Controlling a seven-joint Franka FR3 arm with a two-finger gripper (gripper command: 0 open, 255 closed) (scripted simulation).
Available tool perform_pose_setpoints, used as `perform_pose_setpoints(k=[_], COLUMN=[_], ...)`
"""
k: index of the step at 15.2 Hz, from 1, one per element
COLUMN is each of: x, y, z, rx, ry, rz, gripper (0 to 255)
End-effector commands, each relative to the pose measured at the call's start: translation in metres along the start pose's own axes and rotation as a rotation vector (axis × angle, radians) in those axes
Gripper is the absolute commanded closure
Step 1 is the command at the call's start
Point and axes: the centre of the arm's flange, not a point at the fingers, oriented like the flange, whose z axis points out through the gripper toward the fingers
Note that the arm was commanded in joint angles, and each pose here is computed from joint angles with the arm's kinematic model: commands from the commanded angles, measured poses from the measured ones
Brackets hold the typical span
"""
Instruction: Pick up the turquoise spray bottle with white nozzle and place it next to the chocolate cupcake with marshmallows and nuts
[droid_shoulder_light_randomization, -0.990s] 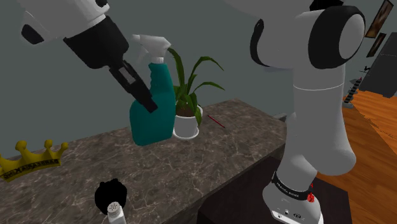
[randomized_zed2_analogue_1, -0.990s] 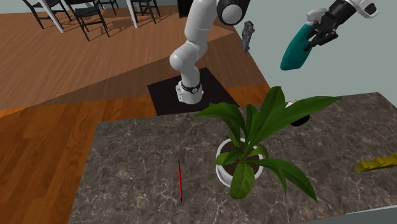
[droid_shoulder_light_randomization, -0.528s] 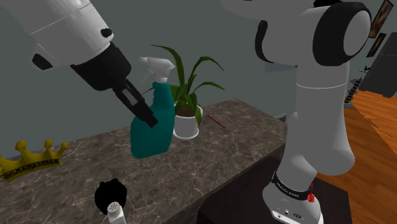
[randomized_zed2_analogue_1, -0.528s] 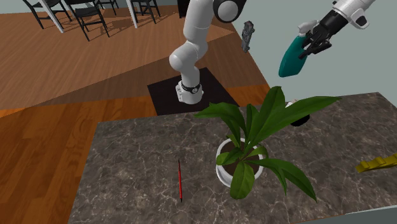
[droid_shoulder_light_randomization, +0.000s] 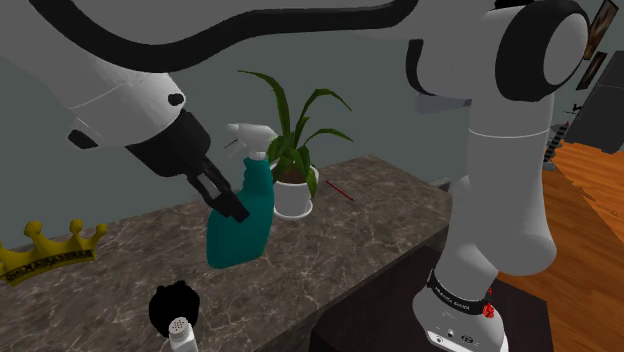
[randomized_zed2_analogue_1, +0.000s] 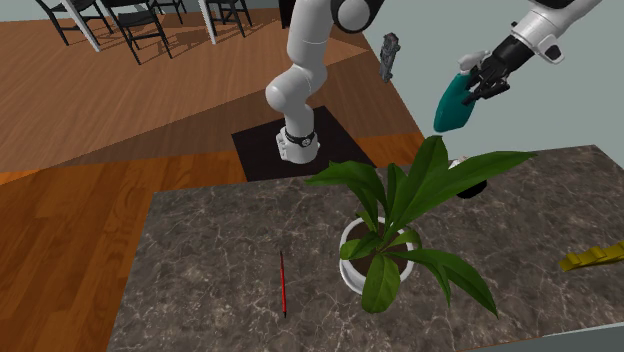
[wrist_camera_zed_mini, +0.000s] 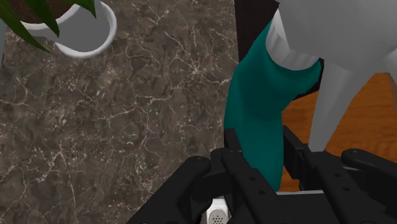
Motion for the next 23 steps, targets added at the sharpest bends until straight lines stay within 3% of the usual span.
perform_pose_setpoints(k=[1,23], x=[0.005,0.063], y=[0.000,-0.001], z=[0.009,0.110], rx=[0.000,0.000], ry=[0.001,0.001], rz=[0.000,0.000], gripper=[255,255])
